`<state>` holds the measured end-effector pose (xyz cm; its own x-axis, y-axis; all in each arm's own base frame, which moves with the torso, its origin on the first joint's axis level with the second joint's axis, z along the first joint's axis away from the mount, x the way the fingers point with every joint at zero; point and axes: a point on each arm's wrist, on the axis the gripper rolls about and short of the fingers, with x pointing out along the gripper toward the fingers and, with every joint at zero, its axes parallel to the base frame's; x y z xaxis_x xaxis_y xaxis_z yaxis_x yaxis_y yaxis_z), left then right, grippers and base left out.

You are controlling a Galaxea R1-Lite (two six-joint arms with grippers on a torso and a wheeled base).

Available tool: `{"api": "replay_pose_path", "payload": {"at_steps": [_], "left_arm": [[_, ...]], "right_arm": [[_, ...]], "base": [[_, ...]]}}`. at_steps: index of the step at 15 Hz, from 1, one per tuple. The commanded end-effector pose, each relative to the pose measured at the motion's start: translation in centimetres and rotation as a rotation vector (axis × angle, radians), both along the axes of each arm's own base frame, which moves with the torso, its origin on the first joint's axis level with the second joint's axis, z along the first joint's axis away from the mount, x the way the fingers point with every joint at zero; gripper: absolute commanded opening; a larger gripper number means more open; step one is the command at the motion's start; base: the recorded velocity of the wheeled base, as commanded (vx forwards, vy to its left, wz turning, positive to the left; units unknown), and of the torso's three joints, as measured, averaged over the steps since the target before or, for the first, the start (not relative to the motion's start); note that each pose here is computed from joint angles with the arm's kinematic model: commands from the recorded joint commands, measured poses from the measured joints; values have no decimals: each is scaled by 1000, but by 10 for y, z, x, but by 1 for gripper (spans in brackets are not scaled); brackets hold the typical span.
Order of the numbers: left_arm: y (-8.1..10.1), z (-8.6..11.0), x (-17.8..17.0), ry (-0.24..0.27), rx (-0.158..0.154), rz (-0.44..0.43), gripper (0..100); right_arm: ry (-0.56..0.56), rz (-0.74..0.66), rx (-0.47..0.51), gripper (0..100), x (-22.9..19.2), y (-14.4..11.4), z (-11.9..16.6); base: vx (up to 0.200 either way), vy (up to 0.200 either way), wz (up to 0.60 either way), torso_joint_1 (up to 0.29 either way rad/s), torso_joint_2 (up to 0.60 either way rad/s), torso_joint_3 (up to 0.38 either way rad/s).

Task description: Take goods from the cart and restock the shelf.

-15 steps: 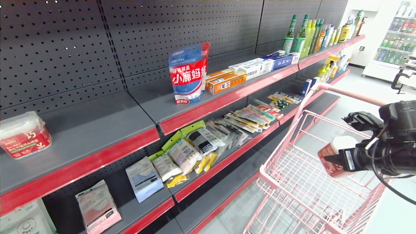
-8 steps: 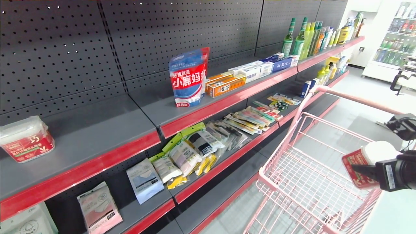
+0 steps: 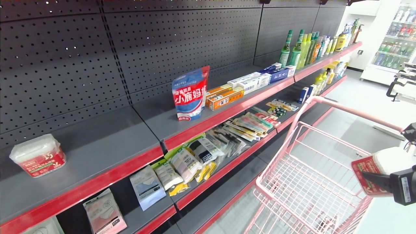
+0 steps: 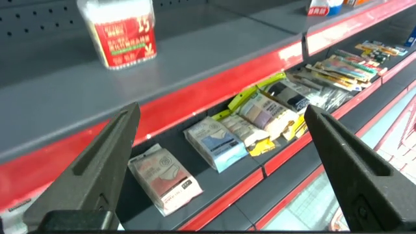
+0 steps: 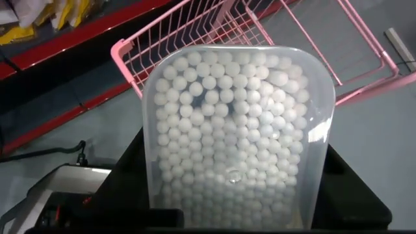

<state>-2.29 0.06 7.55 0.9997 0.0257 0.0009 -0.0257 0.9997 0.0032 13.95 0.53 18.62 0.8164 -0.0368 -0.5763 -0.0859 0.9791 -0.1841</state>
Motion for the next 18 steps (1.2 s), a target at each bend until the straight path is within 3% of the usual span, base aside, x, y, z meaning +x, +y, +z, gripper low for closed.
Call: {"api": "replay_pose_path", "payload": {"at_steps": [1, 18], "left_arm": [[0, 0, 0, 1, 0, 0, 100], [0, 0, 0, -1, 0, 0, 100]], "right_arm": [[-8, 9, -12, 0, -5, 0, 0], [2, 46, -64, 0, -4, 0, -2]], "base": [[0, 0, 0, 163, -383, -212], [0, 0, 0, 152, -334, -184]]}}
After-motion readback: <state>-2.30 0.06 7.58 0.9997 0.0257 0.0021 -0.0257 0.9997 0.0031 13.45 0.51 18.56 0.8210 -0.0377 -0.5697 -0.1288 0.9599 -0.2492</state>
